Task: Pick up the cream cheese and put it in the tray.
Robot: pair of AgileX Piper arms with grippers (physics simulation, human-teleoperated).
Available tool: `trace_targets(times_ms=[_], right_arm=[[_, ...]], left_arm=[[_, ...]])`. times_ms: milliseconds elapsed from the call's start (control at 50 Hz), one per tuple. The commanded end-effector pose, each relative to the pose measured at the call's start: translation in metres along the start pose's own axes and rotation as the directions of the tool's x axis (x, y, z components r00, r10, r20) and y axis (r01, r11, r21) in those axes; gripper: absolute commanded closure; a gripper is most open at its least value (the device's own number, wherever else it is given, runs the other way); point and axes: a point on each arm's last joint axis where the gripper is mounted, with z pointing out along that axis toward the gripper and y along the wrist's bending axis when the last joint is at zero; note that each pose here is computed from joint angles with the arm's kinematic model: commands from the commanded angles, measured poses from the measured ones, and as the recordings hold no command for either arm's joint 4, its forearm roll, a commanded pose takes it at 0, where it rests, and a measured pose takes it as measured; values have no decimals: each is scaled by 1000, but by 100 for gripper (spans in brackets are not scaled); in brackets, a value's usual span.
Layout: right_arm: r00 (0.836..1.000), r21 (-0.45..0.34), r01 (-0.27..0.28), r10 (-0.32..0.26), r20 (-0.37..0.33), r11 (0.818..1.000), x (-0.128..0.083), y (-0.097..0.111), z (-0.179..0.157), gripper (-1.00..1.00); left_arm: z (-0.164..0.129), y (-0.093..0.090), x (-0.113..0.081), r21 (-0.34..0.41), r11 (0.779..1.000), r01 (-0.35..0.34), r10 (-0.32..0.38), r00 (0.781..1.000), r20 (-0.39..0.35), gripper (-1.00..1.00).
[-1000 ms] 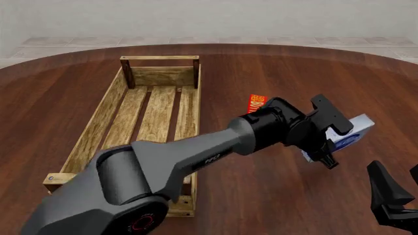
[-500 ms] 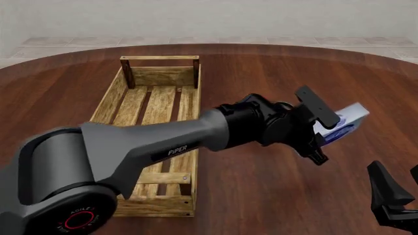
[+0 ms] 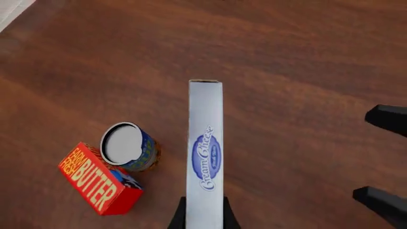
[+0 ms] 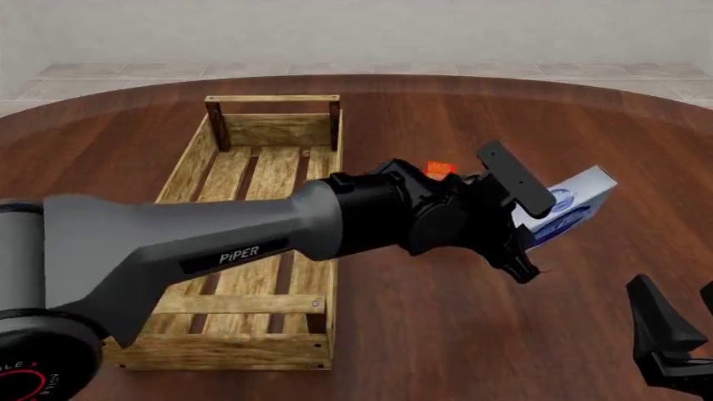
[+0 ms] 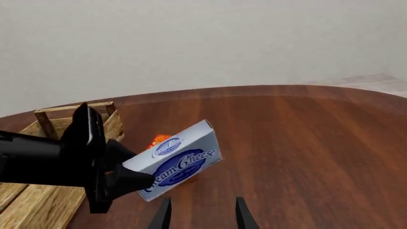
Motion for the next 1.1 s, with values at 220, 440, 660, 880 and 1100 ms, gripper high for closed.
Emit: trace_targets(times_ms=[220,440,660,880,1100], right_arm=[[1000,-5,4,-4,3,1000,0,0,-1,-100],[1000,-6,5,-5,2,1000,0,0,0,-100],[1000,-8,7,-7,2,1000,0,0,0,-100],[1000,-8,9,-9,1,1000,0,1,0,-100],[1000,-7,11,-11,2,1000,0,0,0,-100]], left_arm=[[-43,22,2,-50,997,51,-48,997,61,100],[-68,29,5,-69,994,81,-75,994,82,100],[-89,42,4,-99,989,111,-102,990,101,100],[-106,60,1,-136,980,143,-127,985,120,100],[-135,88,5,-201,959,199,-172,975,144,100]])
